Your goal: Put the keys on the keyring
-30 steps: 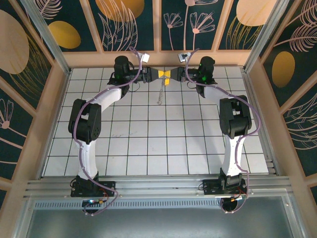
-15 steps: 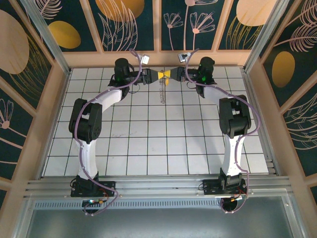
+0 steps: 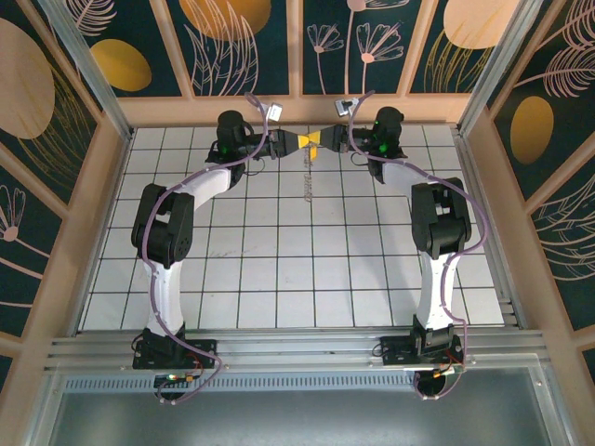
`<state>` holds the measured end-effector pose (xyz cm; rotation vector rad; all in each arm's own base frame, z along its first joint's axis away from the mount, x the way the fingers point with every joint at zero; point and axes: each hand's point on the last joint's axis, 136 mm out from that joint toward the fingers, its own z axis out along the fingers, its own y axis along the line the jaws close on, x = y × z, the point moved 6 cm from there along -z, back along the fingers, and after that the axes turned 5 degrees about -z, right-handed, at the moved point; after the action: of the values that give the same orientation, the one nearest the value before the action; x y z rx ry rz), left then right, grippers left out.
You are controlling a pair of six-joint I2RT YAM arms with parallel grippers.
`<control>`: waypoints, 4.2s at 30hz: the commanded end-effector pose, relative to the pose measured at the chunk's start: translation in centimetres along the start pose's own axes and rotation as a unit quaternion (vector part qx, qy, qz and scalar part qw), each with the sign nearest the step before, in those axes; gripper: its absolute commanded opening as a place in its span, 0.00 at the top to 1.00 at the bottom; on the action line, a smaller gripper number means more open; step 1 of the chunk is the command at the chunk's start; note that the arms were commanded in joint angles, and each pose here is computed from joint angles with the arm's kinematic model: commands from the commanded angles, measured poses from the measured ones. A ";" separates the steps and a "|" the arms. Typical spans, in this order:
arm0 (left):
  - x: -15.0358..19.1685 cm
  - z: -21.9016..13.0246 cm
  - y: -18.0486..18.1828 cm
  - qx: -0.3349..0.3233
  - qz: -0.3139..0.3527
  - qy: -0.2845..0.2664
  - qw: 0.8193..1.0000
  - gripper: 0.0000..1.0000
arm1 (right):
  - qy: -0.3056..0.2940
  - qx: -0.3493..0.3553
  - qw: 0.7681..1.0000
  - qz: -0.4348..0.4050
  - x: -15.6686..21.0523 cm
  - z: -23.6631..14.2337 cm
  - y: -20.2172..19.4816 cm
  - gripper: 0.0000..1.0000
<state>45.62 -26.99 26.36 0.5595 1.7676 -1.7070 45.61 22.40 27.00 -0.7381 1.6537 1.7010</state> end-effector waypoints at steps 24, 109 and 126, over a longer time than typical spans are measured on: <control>0.2 -0.3 -5.5 0.064 0.043 -0.036 0.996 1.00 | -0.139 0.100 0.981 -0.089 1.3 -5.9 6.1 0.65; 1.6 0.6 -8.9 0.077 0.070 -0.045 0.994 1.00 | -0.070 0.041 0.990 -0.118 5.3 0.1 6.8 1.00; 1.9 0.6 -8.6 0.075 0.065 -0.048 0.994 1.00 | -0.057 0.048 0.990 -0.116 5.3 0.5 6.5 1.00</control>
<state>40.24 -28.04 28.95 0.5460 1.6045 -1.7394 37.43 23.02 26.61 -0.7196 1.5218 1.4744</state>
